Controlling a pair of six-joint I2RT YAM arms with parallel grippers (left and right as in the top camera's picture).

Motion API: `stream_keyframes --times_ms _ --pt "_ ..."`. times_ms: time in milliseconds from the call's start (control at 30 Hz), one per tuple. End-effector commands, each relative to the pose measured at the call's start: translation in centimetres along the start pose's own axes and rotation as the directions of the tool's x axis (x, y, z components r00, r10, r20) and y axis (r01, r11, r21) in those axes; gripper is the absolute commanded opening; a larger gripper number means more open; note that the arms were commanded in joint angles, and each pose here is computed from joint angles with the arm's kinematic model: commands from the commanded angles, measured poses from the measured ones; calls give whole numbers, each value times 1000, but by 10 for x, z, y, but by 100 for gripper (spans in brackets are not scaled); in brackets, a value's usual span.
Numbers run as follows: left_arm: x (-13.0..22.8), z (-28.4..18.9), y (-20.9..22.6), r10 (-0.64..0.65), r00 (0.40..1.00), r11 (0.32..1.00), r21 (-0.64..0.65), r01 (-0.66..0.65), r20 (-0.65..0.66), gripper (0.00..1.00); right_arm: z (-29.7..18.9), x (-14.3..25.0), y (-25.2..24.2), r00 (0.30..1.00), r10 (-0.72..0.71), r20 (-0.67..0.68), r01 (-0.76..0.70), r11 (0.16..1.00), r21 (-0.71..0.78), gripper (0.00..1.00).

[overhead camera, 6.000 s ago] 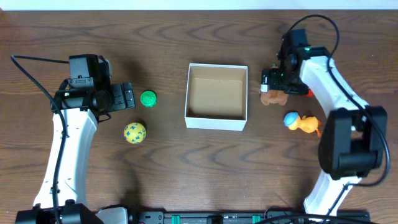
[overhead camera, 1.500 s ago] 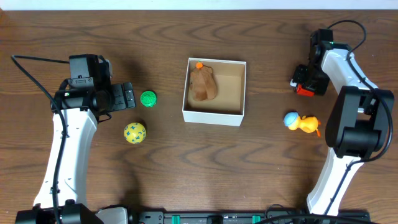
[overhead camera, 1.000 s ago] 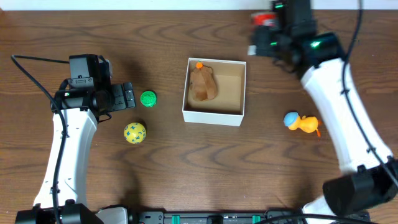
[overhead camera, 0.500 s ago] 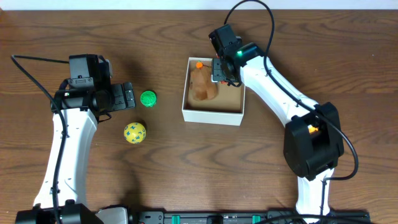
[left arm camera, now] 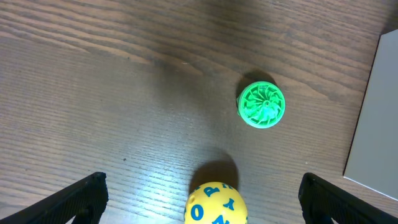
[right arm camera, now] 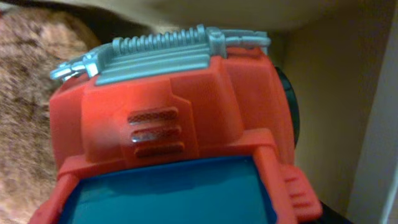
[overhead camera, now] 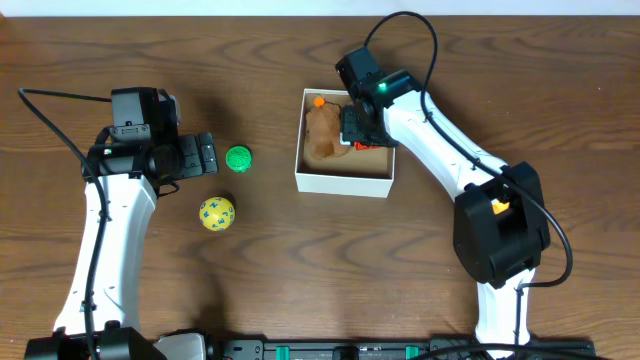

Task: Pack container
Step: 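Lift the red truck into the box beside the plush and release, then move the right gripper to the orange duck and grasp it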

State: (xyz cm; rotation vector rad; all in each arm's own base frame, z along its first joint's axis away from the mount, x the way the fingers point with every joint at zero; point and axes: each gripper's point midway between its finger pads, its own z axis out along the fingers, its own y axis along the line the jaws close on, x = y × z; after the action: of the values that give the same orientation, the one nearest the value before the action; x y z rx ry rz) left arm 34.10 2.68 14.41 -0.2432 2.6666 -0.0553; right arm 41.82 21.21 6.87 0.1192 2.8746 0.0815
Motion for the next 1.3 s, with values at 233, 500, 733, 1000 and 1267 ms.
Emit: stream_keyframes --times_ms 233,500,733,1000,1267 --pt "-6 -3 1 10 1000 1000 -2 -10 11 98 -17 -18 11 993 -78 85 81 996 -28 79" --pt "-6 -3 1 10 1000 1000 -1 -10 12 98 -116 -50 -34 965 9 262 -7 1000 -9 85" --pt "-6 -3 1 10 1000 1000 -2 -10 12 98 -145 -38 -161 958 222 180 -246 961 126 86" --pt "-6 -3 1 10 1000 1000 -1 -10 12 98 -94 28 -234 909 410 -77 -387 897 216 89" --pt "-6 -3 1 10 1000 1000 -2 -10 12 98 -31 88 -256 869 458 -188 -401 873 277 89"
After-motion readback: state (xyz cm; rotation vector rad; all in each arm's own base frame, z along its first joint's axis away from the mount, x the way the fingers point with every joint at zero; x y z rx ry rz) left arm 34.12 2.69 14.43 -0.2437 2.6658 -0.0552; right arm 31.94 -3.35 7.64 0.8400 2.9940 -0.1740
